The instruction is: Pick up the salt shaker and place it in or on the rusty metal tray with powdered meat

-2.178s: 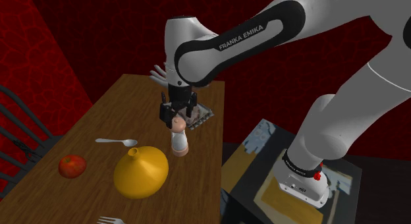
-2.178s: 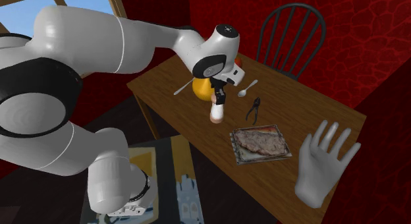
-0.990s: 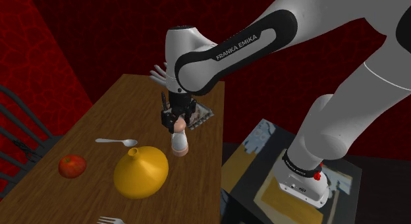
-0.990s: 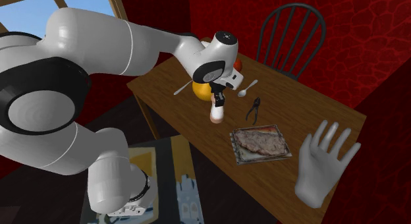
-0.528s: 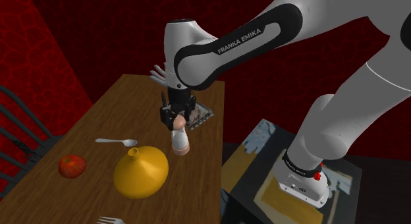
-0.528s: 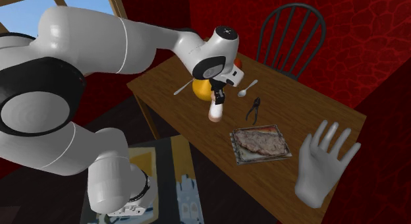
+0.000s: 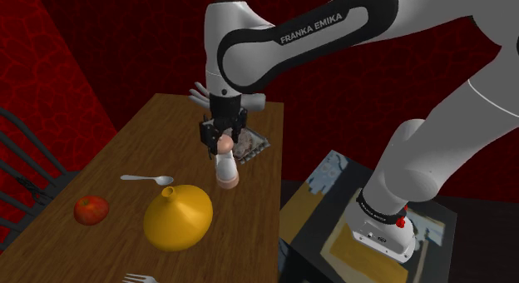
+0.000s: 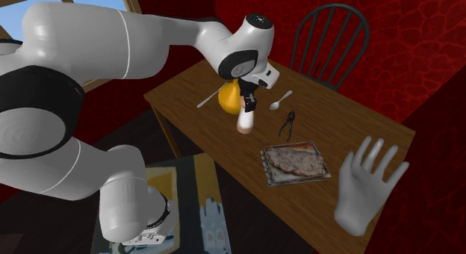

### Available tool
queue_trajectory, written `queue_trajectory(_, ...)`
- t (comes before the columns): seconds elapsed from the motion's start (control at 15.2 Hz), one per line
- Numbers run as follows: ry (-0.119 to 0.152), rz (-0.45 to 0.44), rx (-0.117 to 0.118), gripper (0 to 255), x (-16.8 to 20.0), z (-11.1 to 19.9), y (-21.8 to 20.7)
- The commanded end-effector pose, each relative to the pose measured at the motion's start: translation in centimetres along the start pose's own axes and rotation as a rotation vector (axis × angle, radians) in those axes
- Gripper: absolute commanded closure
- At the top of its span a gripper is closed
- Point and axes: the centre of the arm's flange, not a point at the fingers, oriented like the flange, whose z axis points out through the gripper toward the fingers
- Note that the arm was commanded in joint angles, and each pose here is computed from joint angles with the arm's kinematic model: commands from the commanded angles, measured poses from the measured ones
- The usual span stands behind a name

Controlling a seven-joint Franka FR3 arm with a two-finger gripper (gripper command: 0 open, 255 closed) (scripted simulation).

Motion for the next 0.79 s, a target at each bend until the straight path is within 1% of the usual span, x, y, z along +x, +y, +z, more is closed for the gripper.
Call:
queue_trajectory(0.0,0.000,0.000,0.000,255,-0.2,-1.1,-0.2)
queue_trajectory(0.66,0.000,0.000,0.000,255,-0.3,-6.3,-1.0)
queue_trajectory(0.73,0.000,0.000,0.000,255,0.5,-6.8,-0.1)
